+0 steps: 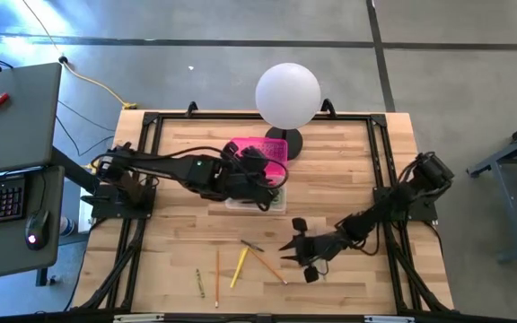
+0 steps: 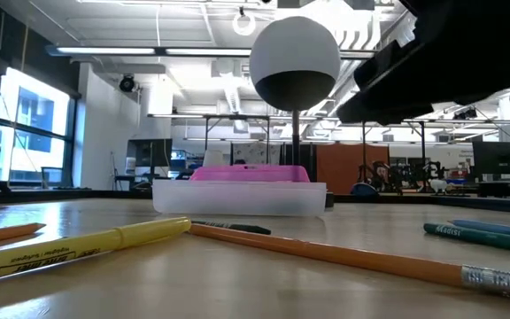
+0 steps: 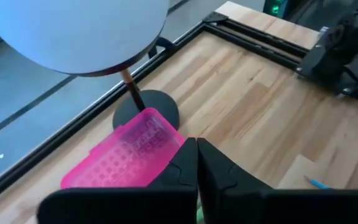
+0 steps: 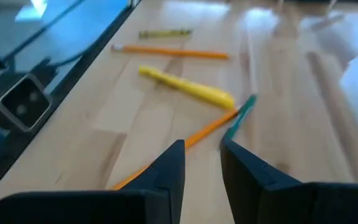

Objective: Pick & place school supplies into a supply box
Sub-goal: Put the blue pencil into the pink supply box

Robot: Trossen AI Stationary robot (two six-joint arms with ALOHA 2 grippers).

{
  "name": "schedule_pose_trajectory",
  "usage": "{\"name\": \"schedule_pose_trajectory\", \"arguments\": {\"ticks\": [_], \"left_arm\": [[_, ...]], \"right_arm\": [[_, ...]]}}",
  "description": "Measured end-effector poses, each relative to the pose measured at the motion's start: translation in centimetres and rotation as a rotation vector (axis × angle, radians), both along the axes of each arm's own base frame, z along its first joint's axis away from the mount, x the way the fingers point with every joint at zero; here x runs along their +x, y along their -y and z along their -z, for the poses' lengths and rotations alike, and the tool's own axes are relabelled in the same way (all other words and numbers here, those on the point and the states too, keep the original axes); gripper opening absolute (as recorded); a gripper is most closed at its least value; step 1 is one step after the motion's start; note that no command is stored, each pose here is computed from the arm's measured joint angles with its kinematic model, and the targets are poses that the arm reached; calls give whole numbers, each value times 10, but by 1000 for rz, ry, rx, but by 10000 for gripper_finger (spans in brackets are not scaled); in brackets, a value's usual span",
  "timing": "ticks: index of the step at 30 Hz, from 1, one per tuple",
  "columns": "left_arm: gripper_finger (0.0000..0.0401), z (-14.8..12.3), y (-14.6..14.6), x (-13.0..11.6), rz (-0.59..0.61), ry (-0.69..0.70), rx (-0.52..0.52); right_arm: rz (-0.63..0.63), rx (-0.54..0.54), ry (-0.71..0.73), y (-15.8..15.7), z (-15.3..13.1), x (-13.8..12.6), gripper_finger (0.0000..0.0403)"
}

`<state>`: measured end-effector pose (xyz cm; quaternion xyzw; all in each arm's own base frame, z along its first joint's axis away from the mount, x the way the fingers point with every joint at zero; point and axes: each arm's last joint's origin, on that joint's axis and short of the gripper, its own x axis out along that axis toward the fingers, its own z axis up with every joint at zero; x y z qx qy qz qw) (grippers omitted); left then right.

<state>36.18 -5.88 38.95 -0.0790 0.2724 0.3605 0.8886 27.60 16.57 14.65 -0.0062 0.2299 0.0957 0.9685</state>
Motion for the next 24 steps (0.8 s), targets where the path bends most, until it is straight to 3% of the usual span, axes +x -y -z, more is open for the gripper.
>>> {"name": "schedule_pose_trajectory", "arguments": {"ticks": [6, 13, 20, 24], "left_arm": [[55, -2, 10, -2, 29, 4, -1], [36, 1, 18, -7, 46, -29, -24], [19, 2, 21, -9, 52, -39, -31], [38, 2, 20, -9, 48, -43, -27]], "right_arm": [[33, -18, -118, -3, -6, 4, 83], [104, -18, -306, -2, -7, -11, 83], [392, 114, -566, 9, -14, -49, 83], [541, 122, -602, 8, -15, -68, 83]]}}
